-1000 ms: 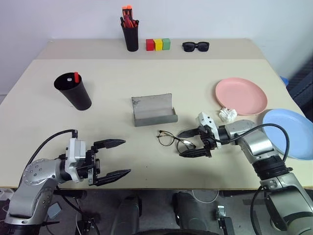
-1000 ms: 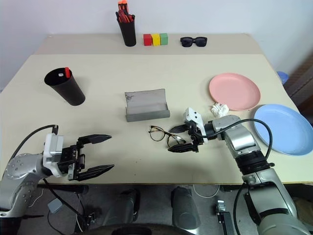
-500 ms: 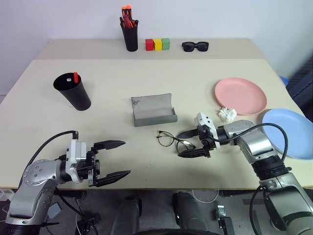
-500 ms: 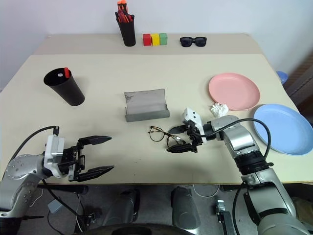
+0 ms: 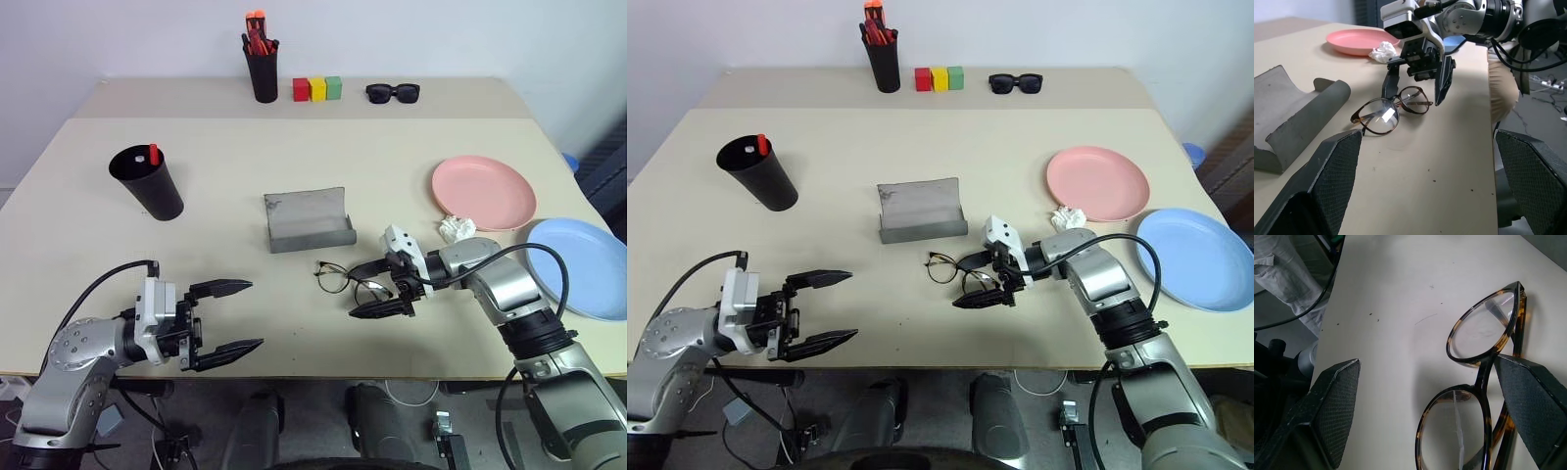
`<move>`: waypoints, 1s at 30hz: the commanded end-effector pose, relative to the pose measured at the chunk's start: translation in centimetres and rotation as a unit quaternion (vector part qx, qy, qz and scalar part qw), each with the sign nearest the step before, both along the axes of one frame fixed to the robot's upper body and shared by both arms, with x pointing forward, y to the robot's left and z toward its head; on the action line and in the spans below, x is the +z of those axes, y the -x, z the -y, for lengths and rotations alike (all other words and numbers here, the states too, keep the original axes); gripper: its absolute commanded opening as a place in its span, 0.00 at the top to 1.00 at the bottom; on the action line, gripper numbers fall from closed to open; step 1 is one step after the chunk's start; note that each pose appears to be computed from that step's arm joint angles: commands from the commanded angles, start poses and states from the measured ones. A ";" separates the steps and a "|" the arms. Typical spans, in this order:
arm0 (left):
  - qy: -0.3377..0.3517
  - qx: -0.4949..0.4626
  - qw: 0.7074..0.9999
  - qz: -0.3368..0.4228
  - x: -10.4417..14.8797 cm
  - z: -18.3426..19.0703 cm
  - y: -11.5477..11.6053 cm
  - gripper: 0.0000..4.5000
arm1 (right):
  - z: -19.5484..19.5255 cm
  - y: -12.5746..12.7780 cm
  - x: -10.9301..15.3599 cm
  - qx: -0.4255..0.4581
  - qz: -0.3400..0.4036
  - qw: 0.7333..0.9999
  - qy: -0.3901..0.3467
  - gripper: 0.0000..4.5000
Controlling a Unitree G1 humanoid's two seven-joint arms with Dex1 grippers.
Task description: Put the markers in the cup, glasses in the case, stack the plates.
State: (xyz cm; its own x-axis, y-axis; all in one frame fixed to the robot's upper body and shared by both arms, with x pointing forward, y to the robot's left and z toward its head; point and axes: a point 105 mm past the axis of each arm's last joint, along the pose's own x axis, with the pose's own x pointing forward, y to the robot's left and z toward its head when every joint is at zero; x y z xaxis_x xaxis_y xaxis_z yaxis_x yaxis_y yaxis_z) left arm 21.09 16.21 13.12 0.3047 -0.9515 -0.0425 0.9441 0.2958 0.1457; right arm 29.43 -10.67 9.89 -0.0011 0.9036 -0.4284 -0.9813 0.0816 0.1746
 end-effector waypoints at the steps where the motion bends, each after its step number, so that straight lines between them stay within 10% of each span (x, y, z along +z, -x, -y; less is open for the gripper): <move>1: 0.000 -0.012 1.000 0.013 0.4 0.5 0.2 0.01 | -0.6 0.1 1.2 0.016 0.019 1.000 -0.009 0.01; 7: 0.000 -0.010 1.000 0.016 0.4 0.7 0.0 0.00 | -0.9 0.0 1.0 0.015 0.020 1.000 -0.008 0.20; 14: 0.001 -0.007 1.000 0.018 0.4 0.9 0.0 0.00 | -1.3 -0.2 0.9 0.015 0.024 1.000 -0.010 0.99; 30: 0.008 -0.004 1.000 0.020 0.3 1.5 -0.1 0.00 | 0.2 -1.3 3.6 -0.011 0.072 0.996 -0.042 0.99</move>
State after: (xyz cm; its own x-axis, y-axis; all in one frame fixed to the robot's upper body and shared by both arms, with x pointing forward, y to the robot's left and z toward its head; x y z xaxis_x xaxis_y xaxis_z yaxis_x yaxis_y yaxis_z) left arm 21.44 15.38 12.67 0.3217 -0.9464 -0.0293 0.9396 0.3152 0.1334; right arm 30.00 -10.43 11.22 0.0299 0.9181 -0.3951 -0.9897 0.0826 0.1171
